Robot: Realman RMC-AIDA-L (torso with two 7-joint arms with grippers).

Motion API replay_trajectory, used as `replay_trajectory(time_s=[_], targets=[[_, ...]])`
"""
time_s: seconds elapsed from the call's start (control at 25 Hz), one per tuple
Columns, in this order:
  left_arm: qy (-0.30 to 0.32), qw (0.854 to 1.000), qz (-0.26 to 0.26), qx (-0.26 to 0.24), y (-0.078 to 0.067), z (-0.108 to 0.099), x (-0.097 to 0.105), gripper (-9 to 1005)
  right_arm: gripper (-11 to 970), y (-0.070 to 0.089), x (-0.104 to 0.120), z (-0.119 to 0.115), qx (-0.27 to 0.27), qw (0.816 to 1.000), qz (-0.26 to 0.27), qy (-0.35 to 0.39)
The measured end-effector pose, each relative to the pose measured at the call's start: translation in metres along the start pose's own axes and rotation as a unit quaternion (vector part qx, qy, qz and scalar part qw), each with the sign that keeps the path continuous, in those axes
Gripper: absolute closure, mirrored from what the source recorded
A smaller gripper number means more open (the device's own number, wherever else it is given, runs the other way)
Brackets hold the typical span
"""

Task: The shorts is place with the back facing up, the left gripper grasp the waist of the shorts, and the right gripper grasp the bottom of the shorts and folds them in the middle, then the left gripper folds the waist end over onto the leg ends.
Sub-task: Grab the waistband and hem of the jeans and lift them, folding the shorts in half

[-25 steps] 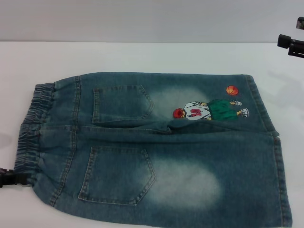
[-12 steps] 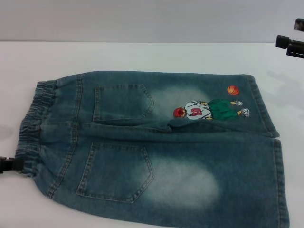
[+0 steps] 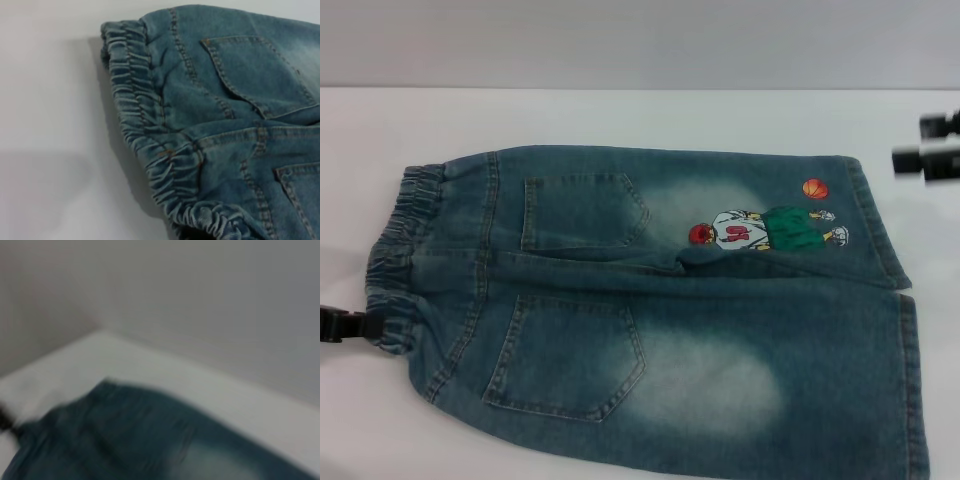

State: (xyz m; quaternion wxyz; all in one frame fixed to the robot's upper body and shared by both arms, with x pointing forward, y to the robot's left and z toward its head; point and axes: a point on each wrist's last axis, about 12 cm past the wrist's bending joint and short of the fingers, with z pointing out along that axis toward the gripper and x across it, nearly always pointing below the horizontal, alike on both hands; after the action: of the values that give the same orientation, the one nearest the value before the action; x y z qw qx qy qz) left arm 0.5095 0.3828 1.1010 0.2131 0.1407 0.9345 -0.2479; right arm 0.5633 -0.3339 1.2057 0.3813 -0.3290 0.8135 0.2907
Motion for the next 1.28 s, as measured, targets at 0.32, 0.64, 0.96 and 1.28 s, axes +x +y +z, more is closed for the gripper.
replay_trajectory(time_s=[0.32, 0.64, 0.96, 1.28], targets=[[-0.009, 1.000, 0.003, 0.014, -0.009, 0.003, -0.019, 939, 192, 0.038, -0.005, 0.012, -0.110, 0.967, -0.050, 0.224], [-0.017, 1.000, 0.008, 0.022, -0.012, 0.003, -0.026, 939, 192, 0.050, 0.017, 0.025, -0.176, 0.935, -0.029, 0.307], [-0.020, 0.999, 0.011, 0.023, -0.013, 0.006, -0.030, 939, 192, 0.042, 0.053, 0.018, -0.193, 0.951, 0.076, 0.228], [-0.027, 0.999, 0.014, 0.024, -0.014, 0.008, -0.035, 939, 193, 0.039, 0.101, -0.005, -0.196, 0.951, 0.205, 0.123]])
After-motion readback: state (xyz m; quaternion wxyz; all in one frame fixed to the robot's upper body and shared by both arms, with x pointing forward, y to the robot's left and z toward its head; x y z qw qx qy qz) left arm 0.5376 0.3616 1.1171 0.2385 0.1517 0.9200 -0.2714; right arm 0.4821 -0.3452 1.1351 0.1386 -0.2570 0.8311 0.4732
